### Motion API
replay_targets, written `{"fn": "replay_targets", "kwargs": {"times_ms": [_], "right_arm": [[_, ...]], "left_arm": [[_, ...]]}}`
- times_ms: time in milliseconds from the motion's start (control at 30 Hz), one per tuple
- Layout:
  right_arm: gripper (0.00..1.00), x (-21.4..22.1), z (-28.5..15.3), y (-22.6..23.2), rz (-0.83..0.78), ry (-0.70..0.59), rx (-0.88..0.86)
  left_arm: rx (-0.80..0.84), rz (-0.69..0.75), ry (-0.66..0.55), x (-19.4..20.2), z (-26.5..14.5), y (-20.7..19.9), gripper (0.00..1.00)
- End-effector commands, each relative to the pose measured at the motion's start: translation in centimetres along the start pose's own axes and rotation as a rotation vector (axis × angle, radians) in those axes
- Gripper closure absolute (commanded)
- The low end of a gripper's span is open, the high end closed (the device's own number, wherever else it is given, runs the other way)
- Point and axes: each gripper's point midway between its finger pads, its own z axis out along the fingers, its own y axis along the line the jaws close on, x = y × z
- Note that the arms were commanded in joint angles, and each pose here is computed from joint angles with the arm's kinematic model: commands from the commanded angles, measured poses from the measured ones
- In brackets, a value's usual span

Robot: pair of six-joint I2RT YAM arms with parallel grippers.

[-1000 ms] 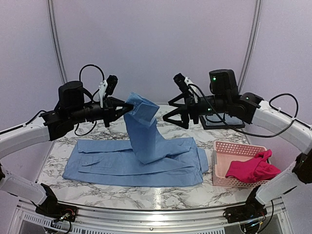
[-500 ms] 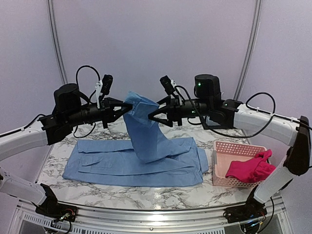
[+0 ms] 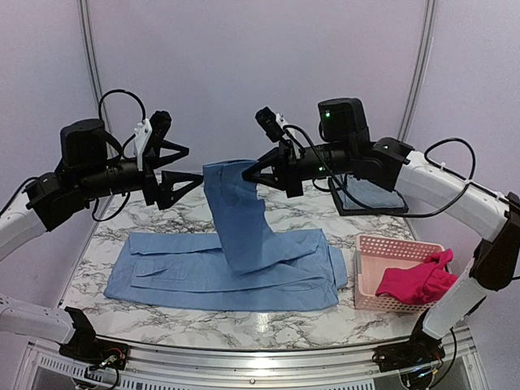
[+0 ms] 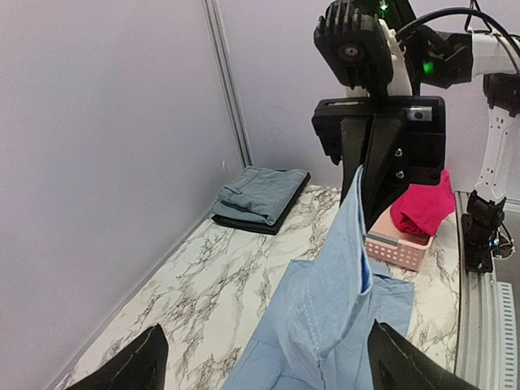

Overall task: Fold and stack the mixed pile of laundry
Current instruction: Pass from the left arm to the right, then pass from the right arm to the left

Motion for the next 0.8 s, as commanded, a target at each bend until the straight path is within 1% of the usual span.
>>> {"fn": "replay_targets", "kwargs": {"times_ms": [0,100,233,333,433,500,733,767], "right_arm": [[1.0,2.1,0.3,1.0,-0.034,0.176,0.055],[1.0,3.2,1.0,1.3,-0.022,0.253,0.068],[1.0,3.1,1.1,1.6,-0.012,0.262,0.074],[1.0,3.0,1.0,1.5,-0.003,0.261,0.08],[1.0,2.9,1.1,1.6,0.007,0.26,0.081],[1.0,3.0,1.1,1.5,0.011,0.26,0.082],[1.0,3.6,1.4,1.3,0.038,0.274,0.089],[1.0,3.5,1.3,1.4,0.037,0.271,0.087]], "left_arm": [[0.017,0.037,0.119,1.0,-1.5,-1.0,0.12],[0.024,0.018,0.111,-0.1,-1.0,-1.7,0.12],[0.06,0.002,0.162,0.5,0.4,-3.1,0.12],[0.095,0.001,0.193,1.0,1.4,-4.1,0.19],[0.13,-0.007,0.213,1.6,2.4,-4.9,0.34],[0.146,-0.004,0.223,1.8,3.1,-5.2,0.4],[0.173,0.005,0.248,2.2,4.5,-6.0,0.42],[0.173,0.008,0.25,2.3,4.5,-6.1,0.47]]}}
